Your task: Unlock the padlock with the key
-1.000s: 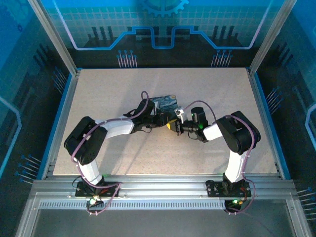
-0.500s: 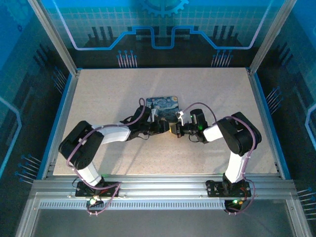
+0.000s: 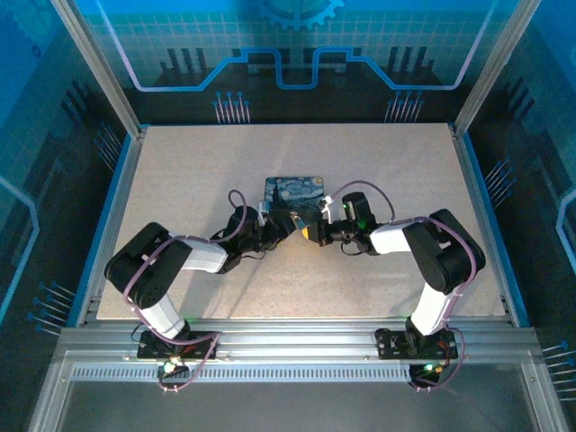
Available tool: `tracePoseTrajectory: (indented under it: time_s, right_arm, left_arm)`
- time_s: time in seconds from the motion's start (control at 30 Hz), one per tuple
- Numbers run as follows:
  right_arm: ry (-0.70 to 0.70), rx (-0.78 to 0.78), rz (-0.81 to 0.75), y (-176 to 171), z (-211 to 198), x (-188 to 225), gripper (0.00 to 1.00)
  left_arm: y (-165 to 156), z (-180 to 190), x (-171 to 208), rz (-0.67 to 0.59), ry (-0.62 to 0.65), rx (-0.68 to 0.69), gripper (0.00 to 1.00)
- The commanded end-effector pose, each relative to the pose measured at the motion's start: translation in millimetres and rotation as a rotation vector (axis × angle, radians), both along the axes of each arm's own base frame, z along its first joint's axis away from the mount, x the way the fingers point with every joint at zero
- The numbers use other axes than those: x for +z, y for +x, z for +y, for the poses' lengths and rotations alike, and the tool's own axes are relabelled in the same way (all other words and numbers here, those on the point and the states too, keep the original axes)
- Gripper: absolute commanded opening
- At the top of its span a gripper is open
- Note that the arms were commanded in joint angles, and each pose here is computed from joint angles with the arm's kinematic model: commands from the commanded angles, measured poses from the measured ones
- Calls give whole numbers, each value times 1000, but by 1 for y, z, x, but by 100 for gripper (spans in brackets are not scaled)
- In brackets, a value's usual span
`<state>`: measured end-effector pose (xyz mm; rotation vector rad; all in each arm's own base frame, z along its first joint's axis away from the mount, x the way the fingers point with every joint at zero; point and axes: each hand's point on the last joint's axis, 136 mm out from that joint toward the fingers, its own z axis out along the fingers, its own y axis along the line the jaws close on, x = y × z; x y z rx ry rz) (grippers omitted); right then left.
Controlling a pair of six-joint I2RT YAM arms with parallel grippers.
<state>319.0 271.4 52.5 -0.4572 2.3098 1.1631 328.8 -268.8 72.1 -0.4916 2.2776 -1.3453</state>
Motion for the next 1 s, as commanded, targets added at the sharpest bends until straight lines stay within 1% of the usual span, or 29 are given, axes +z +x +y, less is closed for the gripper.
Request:
tracePoseTrajectory:
  time_s: [0.0,0.33,0.57,0.77,0.97]
  right_arm:
    - [52,1,41,-3,10,20,0]
    - [85,-34,99,-1,16,21,0]
    - [116,-45,146,-1,20,21,0]
    - [124,-52,163,-1,23,22,0]
    - [124,-56,183,-2,24,19,0]
  left_arm:
    - [8,-5,10,-32,-73,54,56]
    - [17,-1,-3,3,-111,137,53]
    - [20,-5,-10,20,-110,141,50]
    - [25,-8,-14,18,-131,160,45]
    - [31,-15,-8,-2,-139,157,44]
